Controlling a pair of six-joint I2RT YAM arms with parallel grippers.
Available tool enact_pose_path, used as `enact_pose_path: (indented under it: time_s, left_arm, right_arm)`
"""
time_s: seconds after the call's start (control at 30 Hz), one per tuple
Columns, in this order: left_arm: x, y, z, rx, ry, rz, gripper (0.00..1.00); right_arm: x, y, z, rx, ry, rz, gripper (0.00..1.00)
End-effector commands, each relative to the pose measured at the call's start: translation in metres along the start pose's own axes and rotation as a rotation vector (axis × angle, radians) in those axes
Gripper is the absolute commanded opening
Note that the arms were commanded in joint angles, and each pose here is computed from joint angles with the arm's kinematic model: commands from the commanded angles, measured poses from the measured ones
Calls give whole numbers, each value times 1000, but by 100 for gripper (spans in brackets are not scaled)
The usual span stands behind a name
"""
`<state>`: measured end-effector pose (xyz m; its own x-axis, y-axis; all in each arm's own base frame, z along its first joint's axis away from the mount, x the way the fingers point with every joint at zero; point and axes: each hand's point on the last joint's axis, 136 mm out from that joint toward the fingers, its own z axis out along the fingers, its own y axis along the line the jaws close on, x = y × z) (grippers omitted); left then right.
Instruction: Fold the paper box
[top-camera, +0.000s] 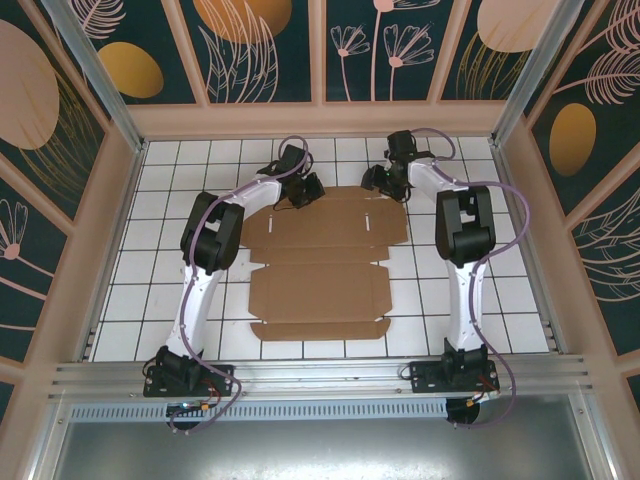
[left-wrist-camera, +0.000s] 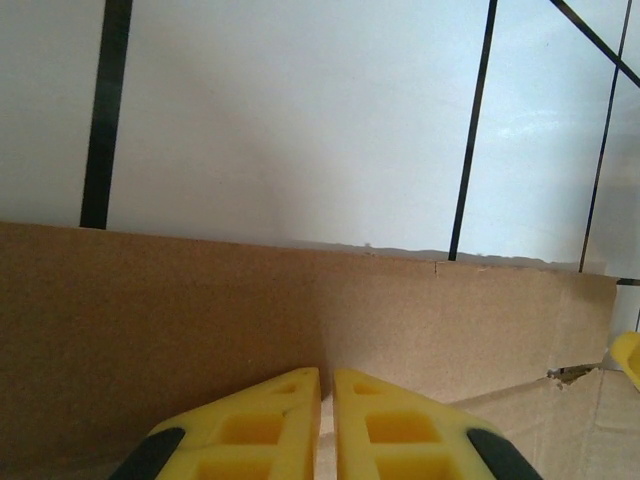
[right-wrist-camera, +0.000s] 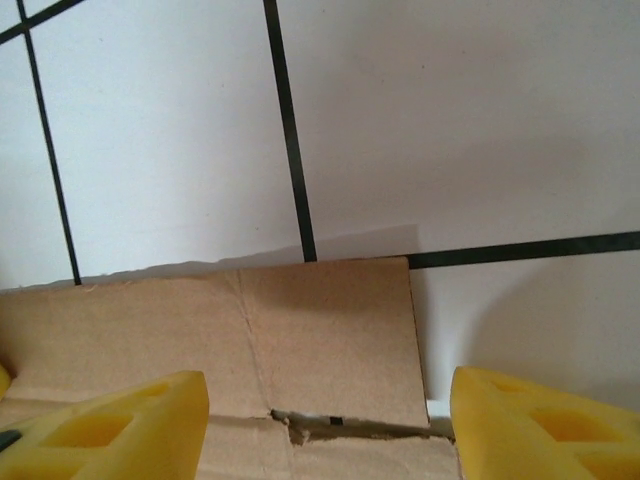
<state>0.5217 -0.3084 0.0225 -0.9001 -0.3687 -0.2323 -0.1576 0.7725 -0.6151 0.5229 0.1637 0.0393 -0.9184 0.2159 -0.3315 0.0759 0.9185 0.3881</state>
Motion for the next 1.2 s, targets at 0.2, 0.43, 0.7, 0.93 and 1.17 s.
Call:
enact_pose_path:
  time_s: [0.2,0.43,0.7,0.93,1.17]
  left_arm:
    - [30,31,20,-40,102,-54,9]
    - [33,33,21,-38,106,-50,7]
    - [34,35,22,-41,107,-52,8]
    - [33,34,19,-41,102,-50,7]
    - [35,35,17,-40,103,-52,7]
  right_arm:
    - [12,0,24,-30,106,-16,66]
    - [0,35,-7,-153,52,-38,63]
    - [-2,55,-29,-208,6,-54,57]
    - [3,65,-28,-214,-5,-70,55]
    - [16,75,-7,-219,51,-88,55]
